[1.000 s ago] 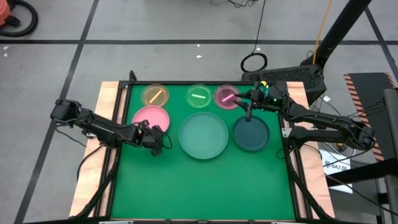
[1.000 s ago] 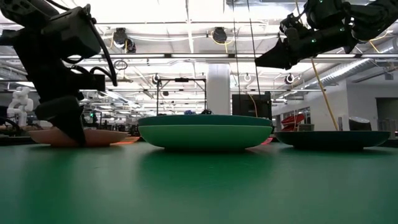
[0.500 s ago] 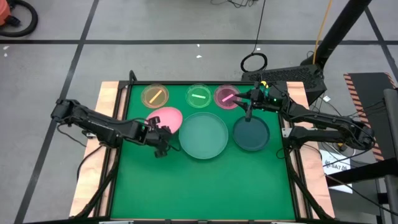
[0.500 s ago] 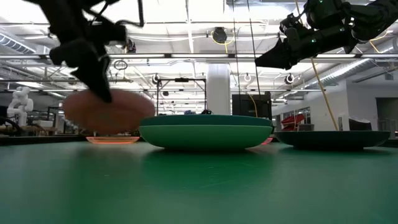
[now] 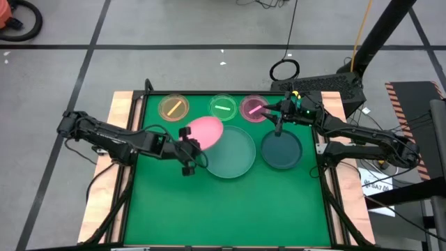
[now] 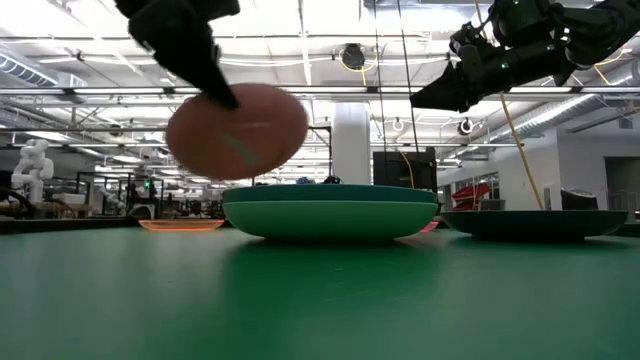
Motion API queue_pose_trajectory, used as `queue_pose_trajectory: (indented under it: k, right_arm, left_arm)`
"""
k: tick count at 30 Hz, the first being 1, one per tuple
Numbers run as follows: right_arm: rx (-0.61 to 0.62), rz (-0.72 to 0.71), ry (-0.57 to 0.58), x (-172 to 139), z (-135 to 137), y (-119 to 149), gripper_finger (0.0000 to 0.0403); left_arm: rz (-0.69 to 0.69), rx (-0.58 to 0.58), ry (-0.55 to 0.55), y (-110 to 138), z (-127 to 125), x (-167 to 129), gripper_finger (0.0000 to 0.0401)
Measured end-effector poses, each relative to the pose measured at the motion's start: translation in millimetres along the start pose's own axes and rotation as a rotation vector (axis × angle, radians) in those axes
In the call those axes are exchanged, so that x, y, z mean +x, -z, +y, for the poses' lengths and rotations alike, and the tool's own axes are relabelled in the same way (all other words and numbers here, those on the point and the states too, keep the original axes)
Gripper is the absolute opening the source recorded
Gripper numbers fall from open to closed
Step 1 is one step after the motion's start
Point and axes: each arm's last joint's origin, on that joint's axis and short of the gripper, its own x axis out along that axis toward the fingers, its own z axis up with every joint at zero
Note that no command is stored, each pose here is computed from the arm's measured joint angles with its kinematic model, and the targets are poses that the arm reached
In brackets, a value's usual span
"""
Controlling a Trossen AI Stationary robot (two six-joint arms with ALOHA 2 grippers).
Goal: Stack plastic plates
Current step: Stack the pink plate on top of the dark green plate
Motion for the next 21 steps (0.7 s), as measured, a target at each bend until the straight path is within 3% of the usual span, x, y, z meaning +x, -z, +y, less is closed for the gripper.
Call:
queue_pose_trajectory:
  k: [7,13,21]
  right_arm:
    - [0.000,0.000,0.000,0.0,0.0,0.0,0.0141]
    - [0.001,0.005,-0.001,0.0,0.1,0.5,0.0141]
    - [0.000,0.006,-0.001,0.0,0.1,0.6,0.0141]
  left_arm:
    - [-0.116,0.042,0.073,-14.6,-1.1,19.1,0.0030]
    - [-0.124,0.080,0.111,-16.4,-5.1,41.0,0.0030]
    - [-0.152,0.045,0.180,-19.4,-2.8,53.4,0.0030]
